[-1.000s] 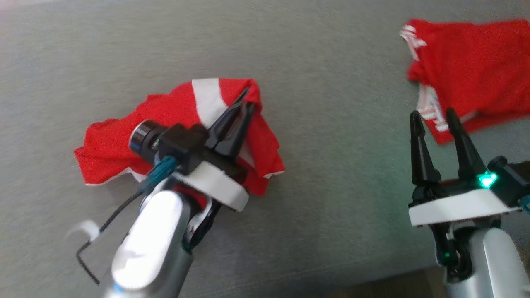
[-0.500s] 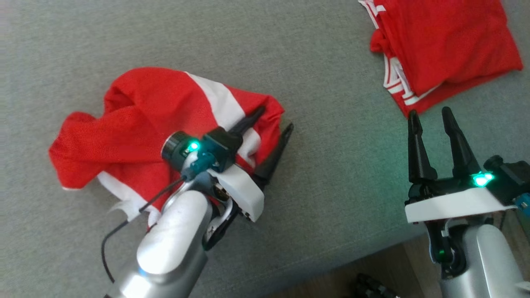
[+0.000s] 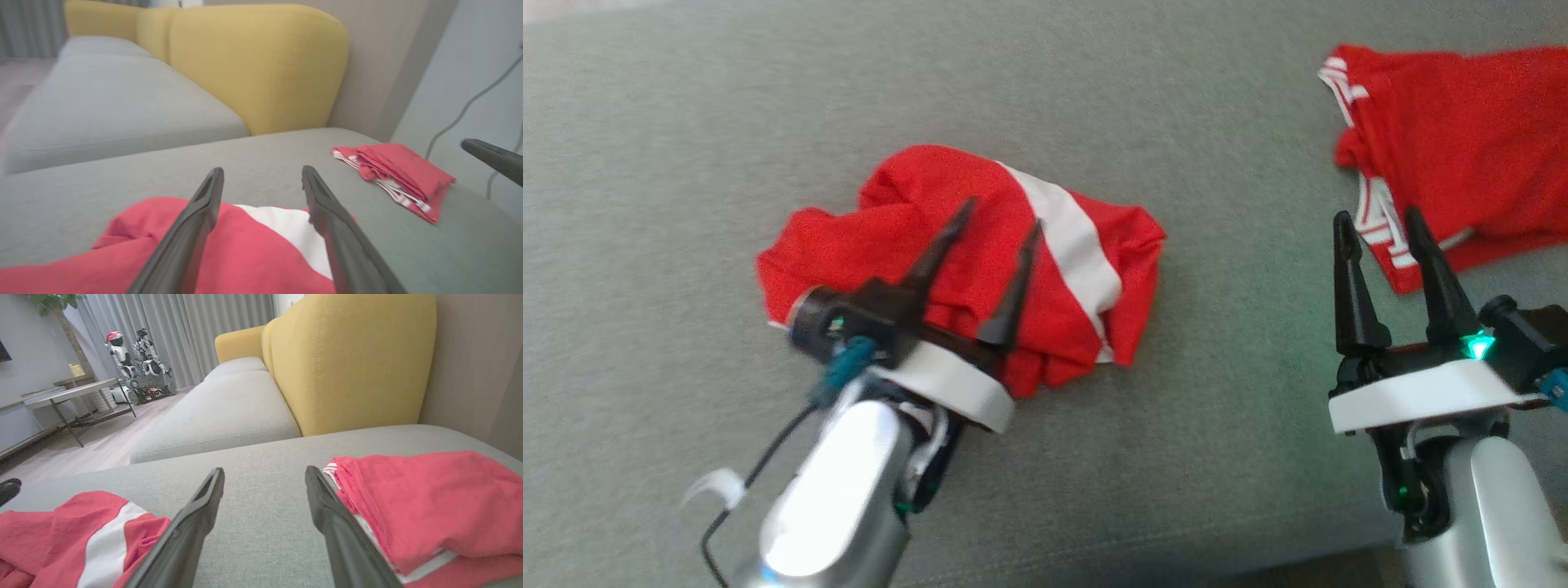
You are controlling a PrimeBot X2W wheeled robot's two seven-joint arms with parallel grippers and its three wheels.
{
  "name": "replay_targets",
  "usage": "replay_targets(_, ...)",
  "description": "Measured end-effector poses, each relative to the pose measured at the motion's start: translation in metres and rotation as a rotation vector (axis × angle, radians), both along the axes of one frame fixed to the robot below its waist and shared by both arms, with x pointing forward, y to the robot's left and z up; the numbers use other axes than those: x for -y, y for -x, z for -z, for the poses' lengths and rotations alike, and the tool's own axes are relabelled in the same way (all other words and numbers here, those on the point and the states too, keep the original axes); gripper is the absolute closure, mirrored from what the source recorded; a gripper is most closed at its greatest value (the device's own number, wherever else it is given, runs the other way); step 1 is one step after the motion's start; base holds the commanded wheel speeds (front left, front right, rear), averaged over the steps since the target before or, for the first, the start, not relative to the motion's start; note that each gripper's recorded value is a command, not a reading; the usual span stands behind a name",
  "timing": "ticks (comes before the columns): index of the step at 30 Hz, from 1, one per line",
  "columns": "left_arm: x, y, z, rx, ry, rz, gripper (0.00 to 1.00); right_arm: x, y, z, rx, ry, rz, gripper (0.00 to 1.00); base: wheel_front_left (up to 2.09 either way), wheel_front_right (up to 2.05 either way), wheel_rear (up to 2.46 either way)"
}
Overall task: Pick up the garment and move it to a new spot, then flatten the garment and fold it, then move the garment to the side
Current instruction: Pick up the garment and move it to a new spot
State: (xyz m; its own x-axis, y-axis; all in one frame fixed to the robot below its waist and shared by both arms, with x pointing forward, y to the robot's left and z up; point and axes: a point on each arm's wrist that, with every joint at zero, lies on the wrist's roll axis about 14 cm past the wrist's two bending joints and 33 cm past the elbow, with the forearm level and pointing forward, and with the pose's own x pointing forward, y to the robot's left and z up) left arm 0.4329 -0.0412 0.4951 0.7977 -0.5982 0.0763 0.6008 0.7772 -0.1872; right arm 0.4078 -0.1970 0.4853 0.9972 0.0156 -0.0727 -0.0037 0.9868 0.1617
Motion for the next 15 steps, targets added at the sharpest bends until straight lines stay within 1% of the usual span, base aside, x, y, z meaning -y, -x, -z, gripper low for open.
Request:
replay_targets(3, -0.036, -0.007, -0.011, 0.029, -0.006, -0.128, 0.0, -0.011, -0.002, -0.006, 0.01, 0.003, -0.034, 0.0, 0.0, 0.0, 0.0)
replay_targets(8, -0.103, -0.009, -0.02, 0.062, -0.048, -0.333, 0.0, -0.028, 0.003, -0.008, 0.002, 0.011, -0.086, 0.0, 0.0, 0.0, 0.0)
replay_targets(12, -0.149, 0.002, -0.016, 0.056, -0.097, -0.447, 0.0, -0.04, 0.002, -0.016, 0.02, 0.024, -0.122, 0.0, 0.0, 0.0, 0.0)
replay_targets(15, -0.174, 0.015, -0.012, 0.042, -0.118, -0.503, 0.0, -0.046, 0.007, -0.018, 0.019, 0.026, -0.138, 0.0, 0.0, 0.0, 0.0)
